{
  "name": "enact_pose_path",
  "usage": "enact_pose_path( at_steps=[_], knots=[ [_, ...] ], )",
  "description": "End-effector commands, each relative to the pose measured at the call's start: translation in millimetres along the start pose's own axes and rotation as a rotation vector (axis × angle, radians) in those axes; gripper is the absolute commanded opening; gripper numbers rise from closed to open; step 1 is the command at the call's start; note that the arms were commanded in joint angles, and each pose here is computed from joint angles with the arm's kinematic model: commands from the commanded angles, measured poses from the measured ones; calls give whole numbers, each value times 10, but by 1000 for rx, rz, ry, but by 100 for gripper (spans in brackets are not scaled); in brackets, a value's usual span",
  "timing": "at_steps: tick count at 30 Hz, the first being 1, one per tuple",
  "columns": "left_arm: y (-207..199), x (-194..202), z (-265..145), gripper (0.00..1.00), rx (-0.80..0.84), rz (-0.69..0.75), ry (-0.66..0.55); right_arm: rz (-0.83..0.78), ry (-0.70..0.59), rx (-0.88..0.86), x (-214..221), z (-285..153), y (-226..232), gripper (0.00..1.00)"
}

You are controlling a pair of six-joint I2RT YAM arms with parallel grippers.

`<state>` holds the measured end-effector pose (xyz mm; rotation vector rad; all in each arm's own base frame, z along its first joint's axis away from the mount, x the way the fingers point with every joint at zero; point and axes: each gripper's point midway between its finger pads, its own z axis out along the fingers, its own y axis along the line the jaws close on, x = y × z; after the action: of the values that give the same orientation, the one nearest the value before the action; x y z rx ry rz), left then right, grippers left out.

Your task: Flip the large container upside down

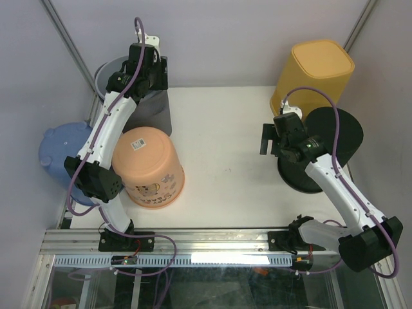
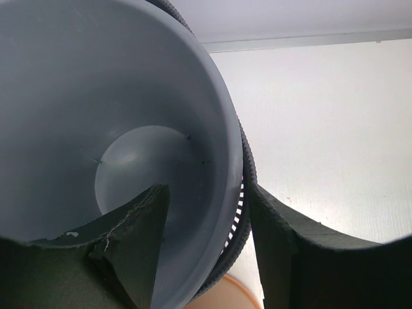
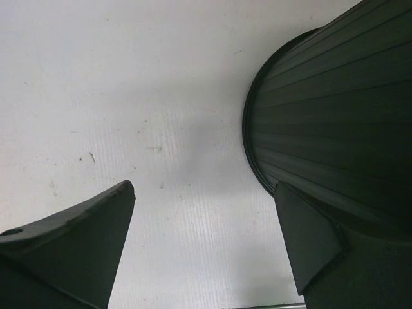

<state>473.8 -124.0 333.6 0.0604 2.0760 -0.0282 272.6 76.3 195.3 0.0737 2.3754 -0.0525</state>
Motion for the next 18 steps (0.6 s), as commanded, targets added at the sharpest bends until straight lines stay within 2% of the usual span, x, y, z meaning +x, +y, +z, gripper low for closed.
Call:
enact_pose_path(
  at_steps=[1,10,18],
  knots=[
    [95,-374,-290,54,-2,-19,-118,39,-65,-30,-137,-89,32,93],
    [228,-162,-138,49,-37,-16,-62,42,-59,-35,-122,-83,41,93],
    [189,126,51,47,2,8,27,49,-62,-42,-130,-95,53,93]
  ],
)
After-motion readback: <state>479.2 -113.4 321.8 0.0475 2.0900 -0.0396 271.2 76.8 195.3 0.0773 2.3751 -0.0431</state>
